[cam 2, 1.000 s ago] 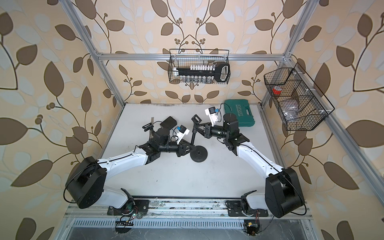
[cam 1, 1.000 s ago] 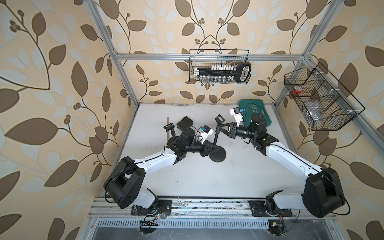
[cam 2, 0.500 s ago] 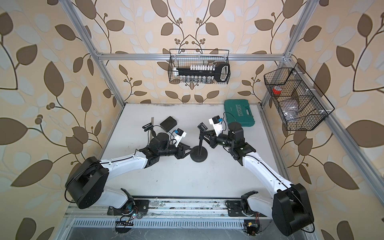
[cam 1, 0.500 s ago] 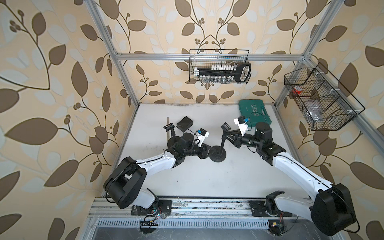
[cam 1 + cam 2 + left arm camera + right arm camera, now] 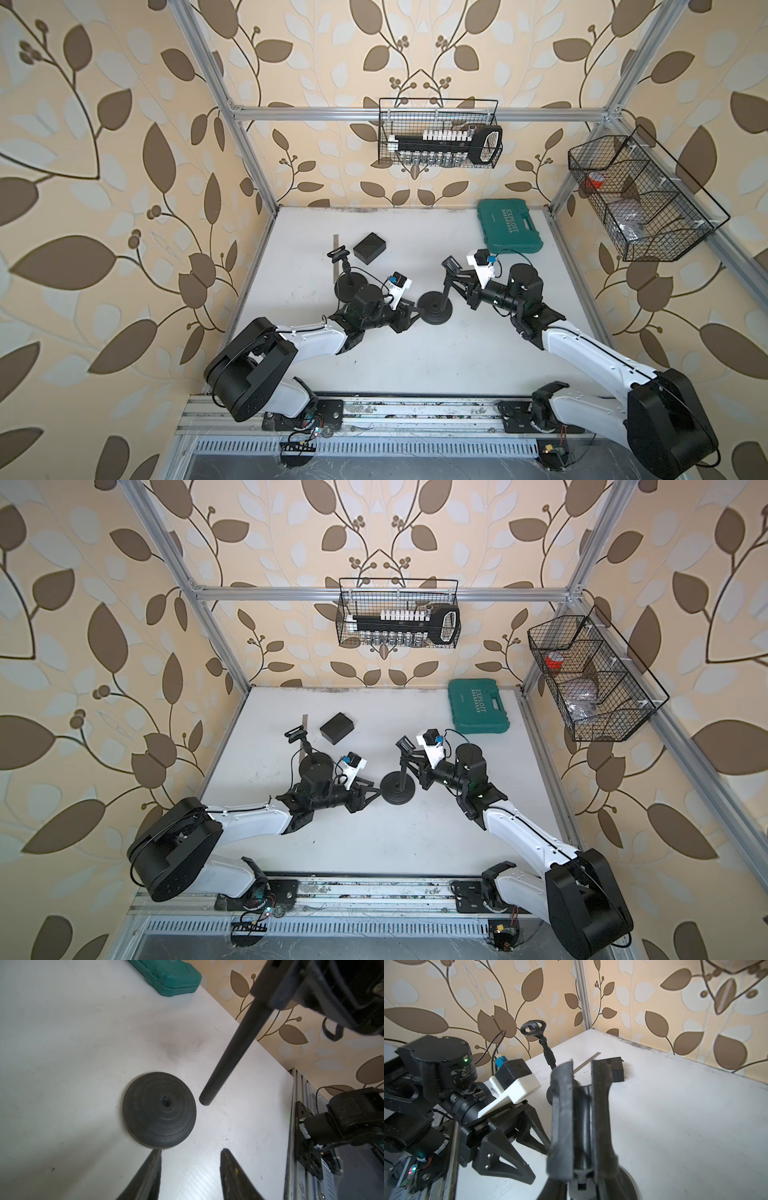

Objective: Assemble a microphone stand
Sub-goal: Hold the microphone stand pole at the microphone stand base.

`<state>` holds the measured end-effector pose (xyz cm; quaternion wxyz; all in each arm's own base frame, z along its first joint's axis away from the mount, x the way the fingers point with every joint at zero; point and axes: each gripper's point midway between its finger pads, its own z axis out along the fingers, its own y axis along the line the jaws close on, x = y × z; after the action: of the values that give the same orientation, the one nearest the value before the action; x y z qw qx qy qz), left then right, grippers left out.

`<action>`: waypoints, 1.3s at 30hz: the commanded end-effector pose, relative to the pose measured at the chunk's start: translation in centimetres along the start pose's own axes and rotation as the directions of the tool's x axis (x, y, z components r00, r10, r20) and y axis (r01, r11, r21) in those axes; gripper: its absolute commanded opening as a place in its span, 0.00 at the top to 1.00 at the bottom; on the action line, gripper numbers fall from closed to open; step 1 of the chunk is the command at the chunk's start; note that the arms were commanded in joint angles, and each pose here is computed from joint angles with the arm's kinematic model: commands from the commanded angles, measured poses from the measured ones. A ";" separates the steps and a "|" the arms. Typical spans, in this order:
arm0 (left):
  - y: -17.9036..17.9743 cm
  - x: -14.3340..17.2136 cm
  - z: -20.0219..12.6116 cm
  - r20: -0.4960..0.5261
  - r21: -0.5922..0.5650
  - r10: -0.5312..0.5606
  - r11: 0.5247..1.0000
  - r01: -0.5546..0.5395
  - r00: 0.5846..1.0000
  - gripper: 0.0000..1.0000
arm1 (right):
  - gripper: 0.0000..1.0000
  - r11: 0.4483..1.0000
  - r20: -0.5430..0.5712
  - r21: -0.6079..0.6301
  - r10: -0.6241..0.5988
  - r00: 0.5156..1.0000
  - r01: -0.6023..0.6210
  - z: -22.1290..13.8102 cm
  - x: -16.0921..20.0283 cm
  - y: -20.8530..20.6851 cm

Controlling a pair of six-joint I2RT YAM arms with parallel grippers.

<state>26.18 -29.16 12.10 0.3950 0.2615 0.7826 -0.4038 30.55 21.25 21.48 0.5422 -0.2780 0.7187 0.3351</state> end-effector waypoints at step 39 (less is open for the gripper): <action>0.6 1.1 2.4 0.001 0.043 0.216 0.976 -0.215 0.976 0.51 | 0.94 0.996 0.062 0.082 -0.051 0.997 0.046 2.6 3.2 -1.5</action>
<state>26.74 -30.66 9.42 0.4163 0.3553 0.7467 -0.3779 32.73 21.80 17.30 0.5794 -0.2611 0.7168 0.2870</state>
